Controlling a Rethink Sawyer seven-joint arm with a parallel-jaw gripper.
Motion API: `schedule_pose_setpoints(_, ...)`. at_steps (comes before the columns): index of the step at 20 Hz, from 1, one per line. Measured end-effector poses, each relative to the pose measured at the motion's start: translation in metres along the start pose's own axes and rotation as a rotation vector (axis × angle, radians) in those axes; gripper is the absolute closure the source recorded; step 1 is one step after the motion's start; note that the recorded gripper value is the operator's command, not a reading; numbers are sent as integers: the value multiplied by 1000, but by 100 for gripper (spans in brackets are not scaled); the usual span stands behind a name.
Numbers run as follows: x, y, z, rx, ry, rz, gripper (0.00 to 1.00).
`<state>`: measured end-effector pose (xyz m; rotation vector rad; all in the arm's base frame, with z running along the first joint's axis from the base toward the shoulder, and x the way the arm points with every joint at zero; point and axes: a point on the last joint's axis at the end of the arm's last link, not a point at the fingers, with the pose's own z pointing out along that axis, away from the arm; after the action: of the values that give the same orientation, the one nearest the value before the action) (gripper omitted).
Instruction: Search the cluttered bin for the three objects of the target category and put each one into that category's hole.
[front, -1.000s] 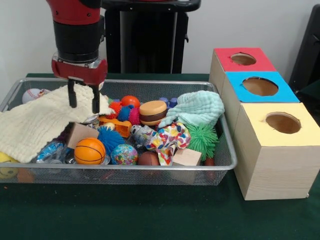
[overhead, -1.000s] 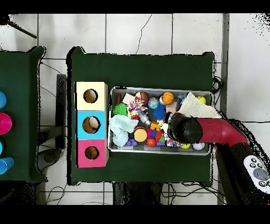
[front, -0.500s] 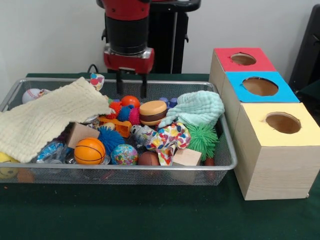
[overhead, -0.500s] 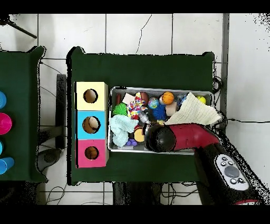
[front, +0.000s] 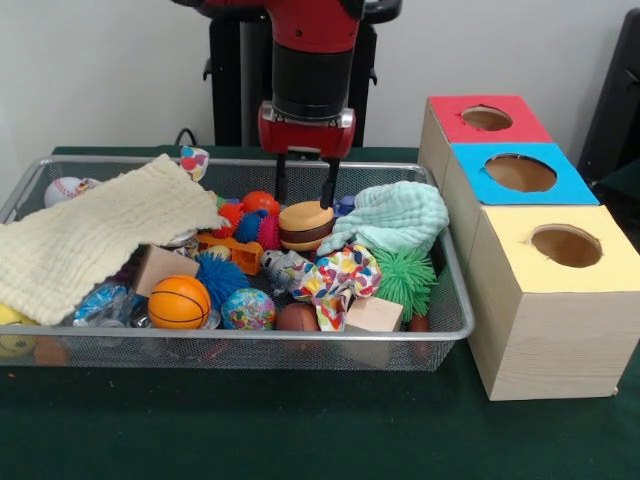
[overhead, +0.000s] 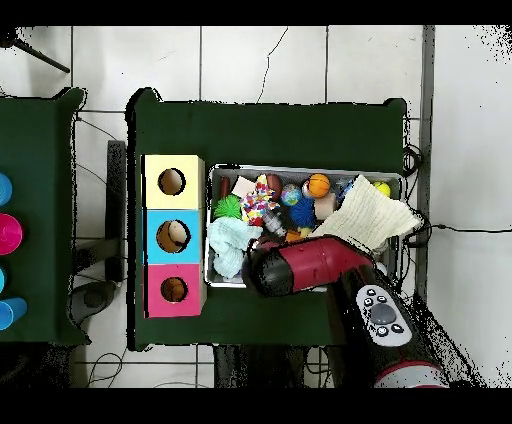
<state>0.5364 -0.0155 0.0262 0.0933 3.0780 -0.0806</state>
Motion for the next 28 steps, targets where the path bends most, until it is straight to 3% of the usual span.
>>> schedule_pose_setpoints(6, 8, -16, 6, 30, -34, 10, 0)
schedule_pose_setpoints(19, 0, -78, 18, 61, -40, 115, 0)
schedule_pose_setpoints(23, 1, -79, 33, 64, -41, 114, 0)
schedule_pose_setpoints(28, 9, -62, 52, 56, -49, 82, 0)
